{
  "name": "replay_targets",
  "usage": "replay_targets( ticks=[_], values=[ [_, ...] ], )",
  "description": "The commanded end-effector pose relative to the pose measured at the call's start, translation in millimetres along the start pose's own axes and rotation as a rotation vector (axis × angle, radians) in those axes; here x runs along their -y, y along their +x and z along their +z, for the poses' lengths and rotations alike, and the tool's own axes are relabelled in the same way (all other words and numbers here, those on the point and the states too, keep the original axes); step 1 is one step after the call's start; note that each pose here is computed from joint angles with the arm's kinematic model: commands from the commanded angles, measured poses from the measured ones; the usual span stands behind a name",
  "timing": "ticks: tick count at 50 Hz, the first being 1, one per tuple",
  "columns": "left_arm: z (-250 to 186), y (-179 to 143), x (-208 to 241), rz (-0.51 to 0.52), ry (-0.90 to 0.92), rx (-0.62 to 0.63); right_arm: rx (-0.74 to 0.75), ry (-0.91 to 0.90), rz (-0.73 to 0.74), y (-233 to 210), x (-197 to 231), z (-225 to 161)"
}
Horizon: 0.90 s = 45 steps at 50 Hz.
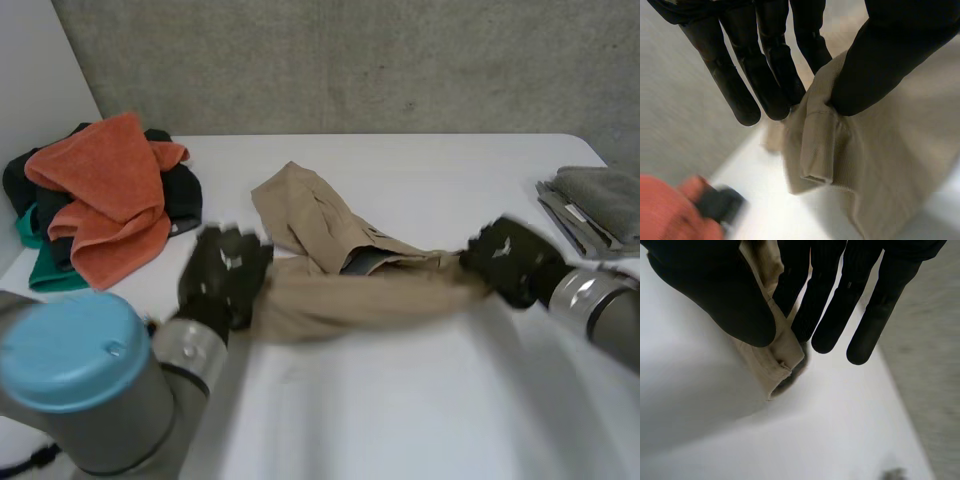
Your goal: Fold the laundry.
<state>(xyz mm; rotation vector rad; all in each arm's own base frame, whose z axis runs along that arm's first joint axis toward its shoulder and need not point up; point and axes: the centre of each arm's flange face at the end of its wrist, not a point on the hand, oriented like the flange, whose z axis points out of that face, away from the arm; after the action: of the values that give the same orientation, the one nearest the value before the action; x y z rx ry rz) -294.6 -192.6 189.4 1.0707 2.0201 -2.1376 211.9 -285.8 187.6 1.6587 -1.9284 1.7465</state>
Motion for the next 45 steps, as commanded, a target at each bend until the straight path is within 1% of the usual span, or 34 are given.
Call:
replay_targets(
  ticks=[1, 2, 4, 5, 6, 9, 12, 16, 17, 20, 21, 23, 24, 25, 27, 28, 31, 32, 34, 35, 36, 38, 39, 40, 42, 43, 45],
  values=[
    [-9.6, -52.6, 96.4, 0.003, 0.277, 0.157, -0.155, 0.066, 0.06, 69.4, 76.2, -52.7],
    [-14.6, -63.1, 114.8, -0.006, 0.315, 0.177, -0.165, 0.071, 0.062, 75.2, 84.0, -59.1],
    [-20.7, -73.9, 135.5, -0.014, 0.353, 0.193, -0.194, 0.089, 0.063, 86.7, 100.5, -73.8],
    [-22.4, -77.5, 142.7, -0.016, 0.365, 0.198, -0.231, 0.114, 0.057, 97.5, 117.0, -90.5],
    [-25.2, -85.2, 156.4, -0.022, 0.382, 0.207, -0.248, 0.122, 0.059, 102.1, 123.5, -97.8],
    [-27.1, -94.2, 171.4, -0.022, 0.393, 0.212, -0.292, 0.15, 0.064, 113.2, 142.3, -118.1],
    [-25.9, -102.0, 182.7, -0.02, 0.388, 0.214, -0.296, 0.146, 0.067, 116.3, 145.4, -118.6],
    [-4.7, -95.9, 176.1, -0.007, 0.335, 0.188, -0.261, 0.099, 0.092, 113.0, 138.0, -100.1],
    [7.1, -90.0, 167.4, 0.002, 0.299, 0.17, -0.226, 0.083, 0.1, 105.2, 135.3, -87.2],
    [26.6, -80.9, 150.1, 0.015, 0.236, 0.143, -0.165, 0.05, 0.111, 90.1, 128.3, -65.0],
    [40.1, -74.5, 135.8, 0.025, 0.193, 0.126, -0.134, 0.019, 0.112, 82.3, 120.2, -49.9],
    [54.5, -68.5, 119.6, 0.033, 0.15, 0.111, -0.109, -0.013, 0.104, 75.5, 110.2, -34.8],
    [62.3, -67.5, 111.5, 0.035, 0.131, 0.108, -0.098, -0.026, 0.096, 70.5, 102.0, -20.0],
    [76.7, -65.0, 97.8, 0.041, 0.102, 0.101, -0.099, -0.028, 0.094, 69.0, 98.5, -13.5],
    [91.5, -60.6, 84.6, 0.048, 0.08, 0.087, -0.117, -0.026, 0.09, 68.5, 90.0, 1.9],
    [105.7, -58.9, 76.6, 0.049, 0.076, 0.085, -0.152, -0.013, 0.082, 70.2, 82.3, 17.1],
    [126.0, -60.0, 76.6, 0.048, 0.105, 0.101, -0.25, 0.036, 0.06, 80.5, 77.4, 36.5],
    [137.8, -64.8, 84.0, 0.042, 0.146, 0.125, -0.334, 0.093, 0.047, 91.2, 79.2, 47.2],
    [148.7, -74.5, 96.2, 0.037, 0.202, 0.166, -0.441, 0.181, 0.027, 107.0, 88.6, 54.7],
    [153.4, -81.5, 105.7, 0.033, 0.243, 0.193, -0.564, 0.301, 0.011, 126.2, 105.2, 57.4],
    [160.3, -100.7, 129.9, 0.024, 0.345, 0.265, -0.62, 0.36, 0.003, 135.7, 113.3, 56.9],
    [162.1, -120.8, 156.6, 0.015, 0.458, 0.34, -0.721, 0.473, -0.007, 153.0, 128.8, 53.3],
    [157.9, -140.1, 184.4, 0.003, 0.576, 0.414, -0.819, 0.595, -0.015, 170.4, 144.1, 46.4],
    [153.8, -148.7, 198.4, -0.001, 0.635, 0.45, -0.86, 0.653, -0.016, 177.6, 151.3, 42.3],
    [145.1, -164.0, 220.2, -0.009, 0.732, 0.51, -0.923, 0.759, -0.017, 188.1, 164.3, 33.6],
    [139.8, -175.2, 231.5, -0.01, 0.793, 0.545, -0.967, 0.839, -0.019, 196.0, 174.5, 24.8],
    [135.9, -185.0, 237.2, -0.002, 0.828, 0.565, -0.974, 0.856, -0.012, 198.0, 176.7, 22.6]
  ],
)
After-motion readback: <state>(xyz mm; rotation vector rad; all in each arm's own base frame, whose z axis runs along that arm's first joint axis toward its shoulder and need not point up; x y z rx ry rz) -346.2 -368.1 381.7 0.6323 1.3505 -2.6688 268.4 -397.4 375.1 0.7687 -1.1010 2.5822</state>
